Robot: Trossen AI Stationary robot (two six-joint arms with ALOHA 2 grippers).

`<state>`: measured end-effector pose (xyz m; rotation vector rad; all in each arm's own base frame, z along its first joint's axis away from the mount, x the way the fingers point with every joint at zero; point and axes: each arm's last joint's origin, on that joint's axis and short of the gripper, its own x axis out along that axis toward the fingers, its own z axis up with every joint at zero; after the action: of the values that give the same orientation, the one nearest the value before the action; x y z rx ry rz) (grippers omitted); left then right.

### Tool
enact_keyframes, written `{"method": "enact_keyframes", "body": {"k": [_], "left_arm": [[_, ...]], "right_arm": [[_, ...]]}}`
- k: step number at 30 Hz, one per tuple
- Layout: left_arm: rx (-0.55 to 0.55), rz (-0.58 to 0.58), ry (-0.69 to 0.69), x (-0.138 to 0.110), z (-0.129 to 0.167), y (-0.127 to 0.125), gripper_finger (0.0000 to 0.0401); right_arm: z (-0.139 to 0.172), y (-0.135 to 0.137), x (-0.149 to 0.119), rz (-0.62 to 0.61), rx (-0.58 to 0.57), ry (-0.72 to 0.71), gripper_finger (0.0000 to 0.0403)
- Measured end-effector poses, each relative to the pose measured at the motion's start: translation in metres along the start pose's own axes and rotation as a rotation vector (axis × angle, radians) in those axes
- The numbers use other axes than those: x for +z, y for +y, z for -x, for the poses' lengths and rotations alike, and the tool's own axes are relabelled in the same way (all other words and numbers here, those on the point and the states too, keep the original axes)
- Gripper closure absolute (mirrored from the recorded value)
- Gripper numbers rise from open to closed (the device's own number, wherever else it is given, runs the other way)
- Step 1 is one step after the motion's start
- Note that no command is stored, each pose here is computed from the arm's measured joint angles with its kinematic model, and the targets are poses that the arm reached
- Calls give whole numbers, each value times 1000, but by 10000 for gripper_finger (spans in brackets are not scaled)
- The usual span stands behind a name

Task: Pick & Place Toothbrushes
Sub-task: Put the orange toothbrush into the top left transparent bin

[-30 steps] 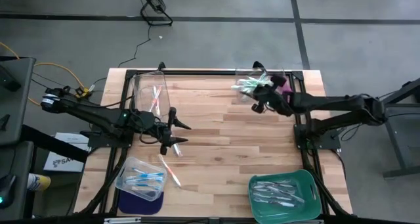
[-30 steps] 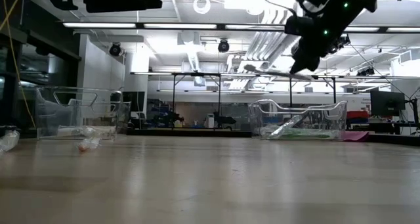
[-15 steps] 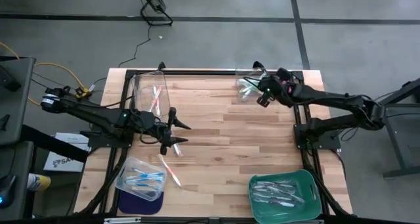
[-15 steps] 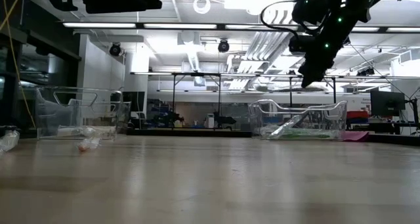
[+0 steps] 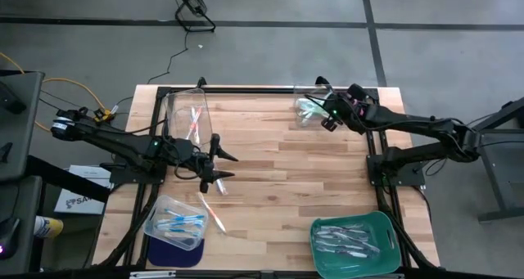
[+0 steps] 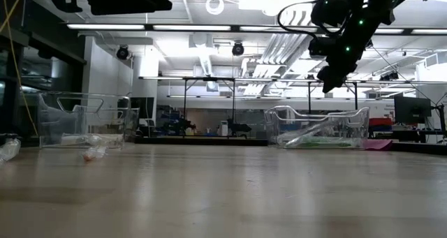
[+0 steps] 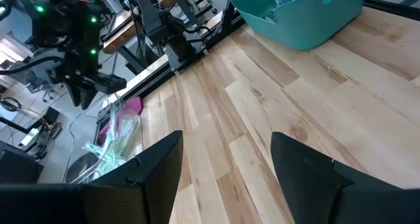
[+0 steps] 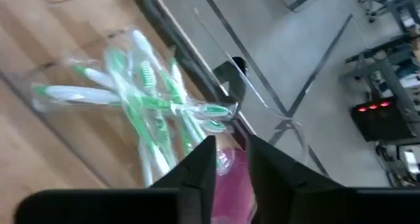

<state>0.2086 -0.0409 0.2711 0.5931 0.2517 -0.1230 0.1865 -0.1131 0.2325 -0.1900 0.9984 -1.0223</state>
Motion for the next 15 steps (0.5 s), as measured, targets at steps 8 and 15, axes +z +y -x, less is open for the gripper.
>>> {"method": "enact_keyframes", "body": {"k": [8, 15], "left_arm": [[-16, 19, -13, 1, 2, 0, 175], [-84, 68, 112, -11, 7, -6, 175]], "right_arm": [[6, -1, 1, -119, -8, -25, 244], [31, 4, 2, -168, 102, -125, 217]]}}
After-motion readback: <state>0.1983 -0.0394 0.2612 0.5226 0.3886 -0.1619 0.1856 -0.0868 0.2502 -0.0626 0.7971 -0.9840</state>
